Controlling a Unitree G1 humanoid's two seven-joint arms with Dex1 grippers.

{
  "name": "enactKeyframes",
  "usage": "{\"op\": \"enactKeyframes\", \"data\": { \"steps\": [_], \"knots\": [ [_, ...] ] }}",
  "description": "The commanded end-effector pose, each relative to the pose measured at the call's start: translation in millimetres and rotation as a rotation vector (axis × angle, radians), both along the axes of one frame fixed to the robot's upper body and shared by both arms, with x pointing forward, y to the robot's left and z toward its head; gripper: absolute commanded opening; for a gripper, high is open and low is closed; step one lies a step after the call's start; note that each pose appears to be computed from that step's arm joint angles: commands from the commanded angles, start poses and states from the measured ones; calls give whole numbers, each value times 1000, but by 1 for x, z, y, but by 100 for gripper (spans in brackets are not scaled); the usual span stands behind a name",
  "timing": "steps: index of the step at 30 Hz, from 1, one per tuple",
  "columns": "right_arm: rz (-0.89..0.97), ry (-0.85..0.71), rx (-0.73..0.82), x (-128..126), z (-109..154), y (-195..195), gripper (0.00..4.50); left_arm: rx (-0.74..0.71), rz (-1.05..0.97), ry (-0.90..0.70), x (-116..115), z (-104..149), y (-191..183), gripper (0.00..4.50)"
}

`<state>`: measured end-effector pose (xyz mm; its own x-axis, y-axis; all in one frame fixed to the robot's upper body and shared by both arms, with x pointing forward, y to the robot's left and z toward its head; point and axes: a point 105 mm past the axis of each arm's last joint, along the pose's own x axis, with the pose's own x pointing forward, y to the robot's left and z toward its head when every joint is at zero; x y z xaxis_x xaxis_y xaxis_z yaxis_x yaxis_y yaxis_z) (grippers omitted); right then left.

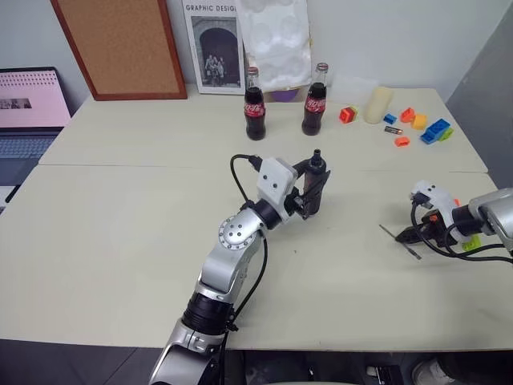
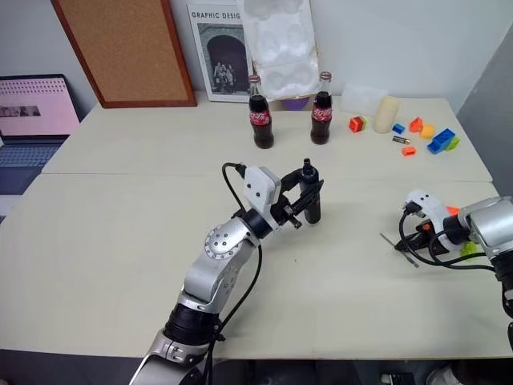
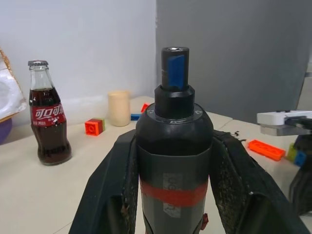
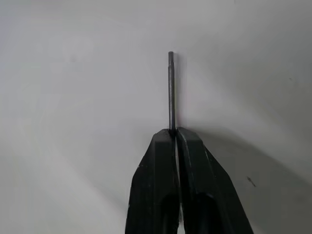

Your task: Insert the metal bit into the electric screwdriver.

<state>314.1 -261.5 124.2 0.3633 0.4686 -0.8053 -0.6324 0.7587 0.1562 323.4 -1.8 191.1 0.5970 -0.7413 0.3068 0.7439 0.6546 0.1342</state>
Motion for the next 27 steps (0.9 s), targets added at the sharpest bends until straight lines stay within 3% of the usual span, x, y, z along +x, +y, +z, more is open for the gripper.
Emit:
{"op": "enactKeyframes", "data": {
  "steps": [1, 4, 14, 19, 27],
  "knots": [
    [-17, -127, 63, 1, 30, 5, 0, -8, -10, -94, -7, 22, 8, 165],
    [0, -201, 92, -5, 43, 13, 0, 8, 7, -114, -5, 24, 14, 165],
    [39, -725, 270, -13, 114, 68, 0, 2, 33, -65, -2, 29, 25, 165],
    [-18, -1043, 575, -12, 165, 115, 0, 11, 101, -74, 0, 27, 24, 165],
    [0, -1162, 752, -10, 187, 151, 0, -9, 46, 5, -4, 24, 20, 165]
  ]
}}
